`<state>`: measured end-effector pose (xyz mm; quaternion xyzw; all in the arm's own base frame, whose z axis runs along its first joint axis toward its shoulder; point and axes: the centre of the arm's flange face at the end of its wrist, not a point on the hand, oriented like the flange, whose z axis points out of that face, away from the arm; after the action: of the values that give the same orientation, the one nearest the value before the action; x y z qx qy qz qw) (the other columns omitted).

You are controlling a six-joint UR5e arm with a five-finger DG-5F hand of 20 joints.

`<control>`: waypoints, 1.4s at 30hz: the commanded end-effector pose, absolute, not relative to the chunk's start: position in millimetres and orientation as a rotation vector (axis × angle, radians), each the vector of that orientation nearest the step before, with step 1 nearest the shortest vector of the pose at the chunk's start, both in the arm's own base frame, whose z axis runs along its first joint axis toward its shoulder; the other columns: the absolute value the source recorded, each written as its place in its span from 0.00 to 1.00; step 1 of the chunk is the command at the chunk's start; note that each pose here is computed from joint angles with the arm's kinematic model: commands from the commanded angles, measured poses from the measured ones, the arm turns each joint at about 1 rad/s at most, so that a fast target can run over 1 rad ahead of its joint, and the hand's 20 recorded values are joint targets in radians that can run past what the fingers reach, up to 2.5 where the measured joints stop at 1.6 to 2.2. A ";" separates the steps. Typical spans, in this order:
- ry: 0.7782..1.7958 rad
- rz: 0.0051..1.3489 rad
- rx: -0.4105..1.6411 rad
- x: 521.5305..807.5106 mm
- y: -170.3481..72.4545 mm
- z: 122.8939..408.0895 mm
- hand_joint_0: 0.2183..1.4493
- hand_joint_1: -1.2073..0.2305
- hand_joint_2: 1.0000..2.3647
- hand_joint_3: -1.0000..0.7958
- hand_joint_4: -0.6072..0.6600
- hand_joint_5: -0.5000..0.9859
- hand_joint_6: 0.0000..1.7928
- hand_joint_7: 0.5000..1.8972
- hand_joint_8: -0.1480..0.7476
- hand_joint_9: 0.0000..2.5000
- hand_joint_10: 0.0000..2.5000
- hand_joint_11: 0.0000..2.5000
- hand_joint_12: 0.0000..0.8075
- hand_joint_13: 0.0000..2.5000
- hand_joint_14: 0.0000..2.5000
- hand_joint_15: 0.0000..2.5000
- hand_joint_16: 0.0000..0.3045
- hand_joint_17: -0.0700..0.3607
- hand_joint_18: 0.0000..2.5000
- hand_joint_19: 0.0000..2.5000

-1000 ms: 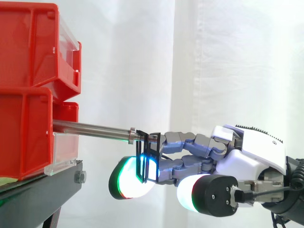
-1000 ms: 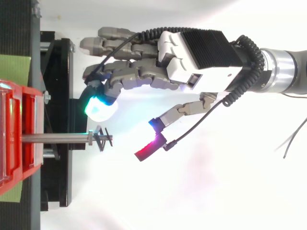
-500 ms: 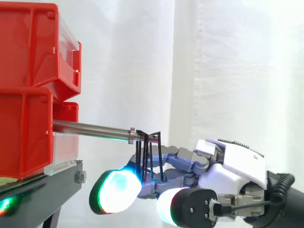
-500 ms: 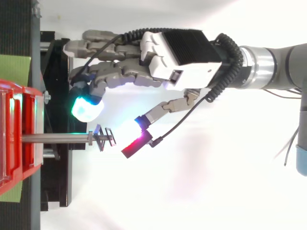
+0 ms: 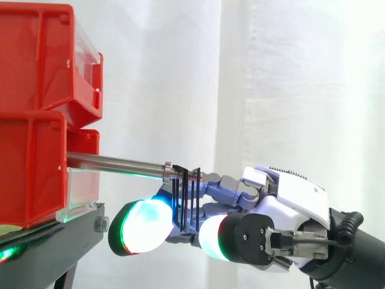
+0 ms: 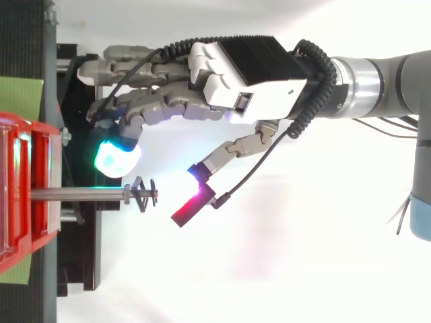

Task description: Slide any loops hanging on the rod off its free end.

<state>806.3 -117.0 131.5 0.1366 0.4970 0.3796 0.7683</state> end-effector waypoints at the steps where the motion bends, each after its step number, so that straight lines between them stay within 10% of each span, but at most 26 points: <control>1: 1.076 0.829 0.287 808.3 -115.8 134.0 0.26 0.45 0.01 0.32 0.70 0.22 0.28 0.30 0.46 0.22 0.00 0.09 0.44 0.10 0.00 0.01 0.16 0.41 0.06 0.02; 22: 1.059 0.857 0.268 814.6 -116.1 146.3 0.27 0.43 0.01 0.34 0.67 0.24 0.28 0.50 0.46 0.22 0.00 0.09 0.43 0.11 0.00 0.01 0.16 0.42 0.08 0.03; 31: 1.059 0.856 0.260 813.6 -121.1 147.6 0.31 0.39 0.01 0.41 0.61 0.20 0.47 0.20 0.45 0.24 0.00 0.13 0.42 0.15 0.00 0.04 0.16 0.42 0.12 0.05; 42: 1.055 0.875 0.242 815.2 -127.1 154.7 0.31 0.37 0.02 0.49 0.53 0.19 0.52 0.14 0.44 0.25 0.01 0.16 0.42 0.17 0.00 0.06 0.17 0.43 0.14 0.07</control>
<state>814.4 -125.2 151.4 0.1145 0.4873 0.4004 0.7675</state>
